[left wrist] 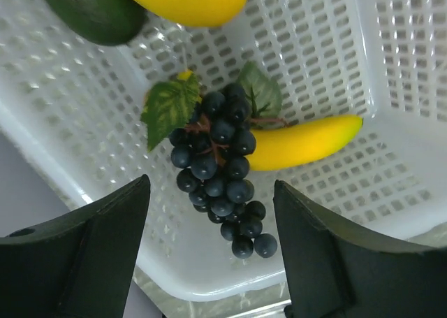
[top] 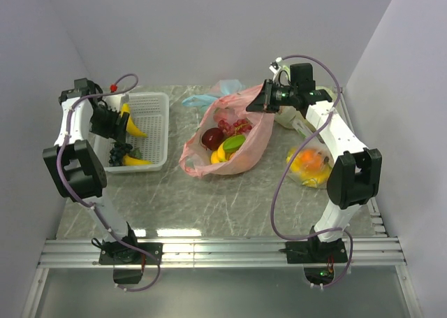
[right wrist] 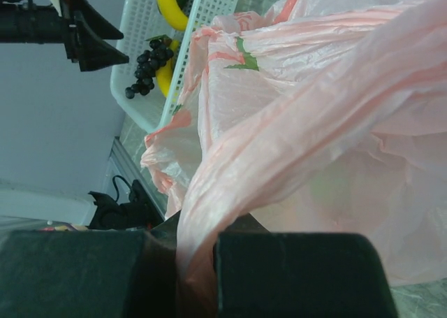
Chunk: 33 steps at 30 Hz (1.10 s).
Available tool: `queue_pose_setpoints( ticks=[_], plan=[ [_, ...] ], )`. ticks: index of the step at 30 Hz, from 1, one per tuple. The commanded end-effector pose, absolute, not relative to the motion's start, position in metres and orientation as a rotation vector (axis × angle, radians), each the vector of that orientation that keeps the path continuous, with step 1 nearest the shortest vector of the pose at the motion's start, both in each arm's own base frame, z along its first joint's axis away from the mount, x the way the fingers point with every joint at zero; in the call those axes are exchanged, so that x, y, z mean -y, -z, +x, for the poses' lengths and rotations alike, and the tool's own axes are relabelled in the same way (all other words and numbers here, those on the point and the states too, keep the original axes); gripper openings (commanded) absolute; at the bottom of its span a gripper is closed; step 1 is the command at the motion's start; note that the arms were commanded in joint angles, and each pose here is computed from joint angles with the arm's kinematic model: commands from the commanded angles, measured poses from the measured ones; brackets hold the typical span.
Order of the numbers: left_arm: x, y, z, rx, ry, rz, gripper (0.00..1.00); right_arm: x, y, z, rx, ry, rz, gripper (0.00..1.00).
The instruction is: Place the fake fruits into the plastic bag and tie a complex knot
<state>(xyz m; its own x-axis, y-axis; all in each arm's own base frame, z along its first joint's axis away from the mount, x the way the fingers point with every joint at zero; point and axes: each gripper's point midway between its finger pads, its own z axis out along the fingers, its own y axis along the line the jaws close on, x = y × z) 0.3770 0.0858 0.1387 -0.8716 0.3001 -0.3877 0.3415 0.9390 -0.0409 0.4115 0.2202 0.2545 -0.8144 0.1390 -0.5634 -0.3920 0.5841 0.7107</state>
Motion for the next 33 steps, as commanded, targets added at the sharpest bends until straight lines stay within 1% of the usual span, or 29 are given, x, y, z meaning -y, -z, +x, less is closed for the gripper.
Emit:
queue_pose_setpoints(
  ticks=[1,2,4,5,7,10,11,13,15,17,19,20,22,23,24,26,30,33],
  plan=[
    [-0.079,-0.145,0.364,-2.742,0.217,0.583,0.75,-0.216,-0.259,0.415,-2.2,-1.173,-0.23,0.0],
    [-0.073,-0.143,0.36,-2.745,0.273,0.607,0.72,-0.216,-0.258,0.414,-2.203,-1.172,-0.231,0.0],
    [-0.062,-0.144,0.353,-2.716,0.359,0.717,0.72,-0.216,-0.257,0.414,-2.208,-1.172,-0.232,0.0],
    [-0.049,-0.147,0.343,-2.706,0.454,0.763,0.71,-0.215,-0.256,0.414,-2.209,-1.169,-0.233,0.0],
    [-0.041,-0.146,0.336,-2.666,0.487,0.878,0.69,-0.216,-0.257,0.413,-2.207,-1.172,-0.236,0.0],
    [-0.029,-0.138,0.328,-2.637,0.481,1.04,0.66,-0.216,-0.255,0.413,-2.213,-1.174,-0.235,0.0],
    [-0.023,-0.136,0.329,-2.624,0.483,1.083,0.62,-0.215,-0.254,0.413,-2.214,-1.175,-0.234,0.0],
    [-0.018,-0.13,0.33,-2.601,0.476,1.143,0.58,-0.216,-0.254,0.413,-2.216,-1.178,-0.236,0.0],
    [-0.016,-0.119,0.338,-2.602,0.418,1.187,0.57,-0.216,-0.254,0.414,-2.219,-1.174,-0.234,0.0],
    [-0.02,-0.116,0.355,-2.602,0.35,1.121,0.55,-0.215,-0.256,0.416,-2.213,-1.171,-0.236,0.0],
    [-0.023,-0.125,0.382,-2.591,0.302,0.998,0.53,-0.215,-0.256,0.416,-2.212,-1.171,-0.237,0.0],
    [-0.025,-0.129,0.392,-2.608,0.304,0.88,0.54,-0.215,-0.257,0.416,-2.209,-1.169,-0.237,0.0],
    [-0.032,-0.154,0.422,-2.519,0.248,0.772,0.57,-0.215,-0.256,0.416,-2.211,-1.166,-0.235,0.0],
    [-0.041,-0.159,0.431,-2.506,0.209,0.715,0.59,-0.214,-0.257,0.416,-2.209,-1.163,-0.233,0.0],
    [-0.048,-0.164,0.439,-2.504,0.168,0.655,0.6,-0.215,-0.257,0.415,-2.211,-1.165,-0.236,0.0],
    [-0.069,-0.163,0.445,-2.525,0.041,0.624,0.59,-0.215,-0.259,0.415,-2.204,-1.163,-0.241,0.0],
    [-0.098,-0.137,0.446,-2.632,-0.067,0.61,0.6,-0.214,-0.258,0.416,-2.207,-1.163,-0.234,0.0],
    [-0.114,-0.127,0.452,-2.646,-0.149,0.597,0.63,-0.213,-0.258,0.416,-2.209,-1.165,-0.235,0.0]
  ],
)
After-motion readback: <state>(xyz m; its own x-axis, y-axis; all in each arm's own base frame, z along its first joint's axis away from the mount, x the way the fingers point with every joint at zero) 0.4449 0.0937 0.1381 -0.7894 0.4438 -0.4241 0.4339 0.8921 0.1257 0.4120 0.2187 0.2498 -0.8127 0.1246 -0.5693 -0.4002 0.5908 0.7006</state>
